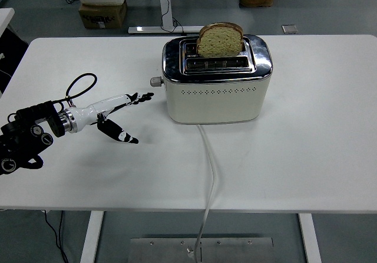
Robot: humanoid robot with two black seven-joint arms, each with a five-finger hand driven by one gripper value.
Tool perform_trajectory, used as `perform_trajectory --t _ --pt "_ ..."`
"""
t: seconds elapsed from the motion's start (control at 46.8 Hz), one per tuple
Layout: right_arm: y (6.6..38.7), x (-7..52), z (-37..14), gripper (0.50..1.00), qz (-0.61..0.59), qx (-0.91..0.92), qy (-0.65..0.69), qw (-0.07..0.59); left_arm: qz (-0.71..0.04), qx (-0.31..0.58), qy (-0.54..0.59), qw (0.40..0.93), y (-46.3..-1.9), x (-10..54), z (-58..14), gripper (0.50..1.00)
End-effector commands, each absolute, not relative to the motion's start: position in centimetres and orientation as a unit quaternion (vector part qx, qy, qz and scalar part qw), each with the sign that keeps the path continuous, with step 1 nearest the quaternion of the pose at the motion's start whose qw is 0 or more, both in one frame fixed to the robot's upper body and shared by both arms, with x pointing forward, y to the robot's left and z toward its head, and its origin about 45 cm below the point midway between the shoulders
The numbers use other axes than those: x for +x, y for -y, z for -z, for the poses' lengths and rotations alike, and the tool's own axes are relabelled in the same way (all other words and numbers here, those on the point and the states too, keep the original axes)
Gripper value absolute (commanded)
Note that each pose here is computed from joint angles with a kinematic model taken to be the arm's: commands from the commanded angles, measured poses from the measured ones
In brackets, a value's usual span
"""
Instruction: Press down toaster
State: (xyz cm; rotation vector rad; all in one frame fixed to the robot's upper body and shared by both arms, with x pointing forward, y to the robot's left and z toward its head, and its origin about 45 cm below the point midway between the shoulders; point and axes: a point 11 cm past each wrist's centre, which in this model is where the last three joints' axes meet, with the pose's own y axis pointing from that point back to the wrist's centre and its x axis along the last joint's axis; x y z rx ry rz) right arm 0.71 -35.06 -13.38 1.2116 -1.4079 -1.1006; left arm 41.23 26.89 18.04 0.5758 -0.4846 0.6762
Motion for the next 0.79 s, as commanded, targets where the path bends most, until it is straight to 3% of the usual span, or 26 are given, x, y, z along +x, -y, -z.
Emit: perform_trajectory --t 0.0,0.321,0.662,0.769 --pt "35.0 0.7 13.4 1.000 0.450 0.495 0.575 0.472 -0.324 0.276 0.231 0.875 -26.9 41.2 -18.0 1.000" --pt "35.0 0.7 13.4 1.000 0.449 0.495 0.574 0.472 -0.347 0.265 0.221 0.872 -28.0 41.8 -19.0 1.000" --pt "35.1 0.7 13.4 0.998 0.449 0.494 0.575 0.472 -0.504 0.161 0.141 0.837 -36.1 43.9 -25.9 1.000" --pt "35.1 0.7 13.4 1.000 0.449 0.495 0.575 0.472 -0.522 0.142 0.128 0.831 -36.9 44.0 -26.5 1.000"
